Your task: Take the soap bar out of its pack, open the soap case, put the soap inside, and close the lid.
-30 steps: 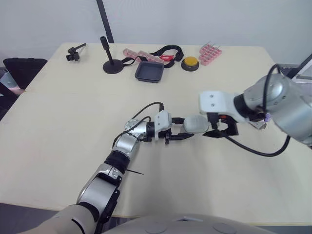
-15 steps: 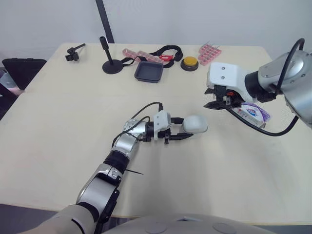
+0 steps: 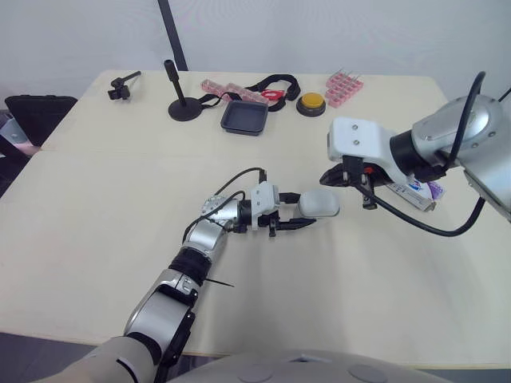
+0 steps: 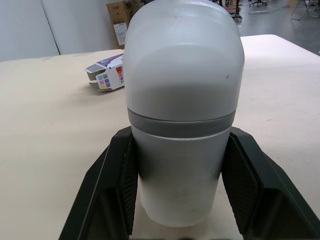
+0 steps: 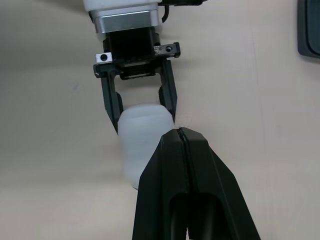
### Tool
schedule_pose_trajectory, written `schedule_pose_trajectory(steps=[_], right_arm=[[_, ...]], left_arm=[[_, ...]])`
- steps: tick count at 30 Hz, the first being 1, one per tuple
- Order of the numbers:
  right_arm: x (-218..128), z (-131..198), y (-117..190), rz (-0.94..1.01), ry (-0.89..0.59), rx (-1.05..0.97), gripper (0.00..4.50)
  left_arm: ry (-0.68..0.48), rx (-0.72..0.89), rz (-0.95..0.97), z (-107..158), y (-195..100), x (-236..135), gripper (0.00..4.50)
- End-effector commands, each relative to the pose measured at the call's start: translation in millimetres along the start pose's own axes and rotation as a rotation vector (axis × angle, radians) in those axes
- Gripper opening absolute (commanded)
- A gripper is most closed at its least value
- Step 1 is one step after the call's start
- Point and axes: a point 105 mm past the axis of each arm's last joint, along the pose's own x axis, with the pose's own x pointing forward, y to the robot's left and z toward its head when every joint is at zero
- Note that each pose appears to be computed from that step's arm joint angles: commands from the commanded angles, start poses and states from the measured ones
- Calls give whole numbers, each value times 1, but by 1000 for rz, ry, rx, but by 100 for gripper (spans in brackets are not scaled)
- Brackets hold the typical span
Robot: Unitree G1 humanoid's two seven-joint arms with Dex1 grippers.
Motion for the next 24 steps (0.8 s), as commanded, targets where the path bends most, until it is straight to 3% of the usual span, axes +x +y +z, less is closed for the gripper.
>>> schedule_pose_trajectory(steps=[1,24], right_arm=[[-4,3,3,-3,-17,-16,2],[15,-20,6,14,36,5,2]], left_arm=[[-20,18,19,4,2,-3,184],[-16,28,19,5,0,-5,184]])
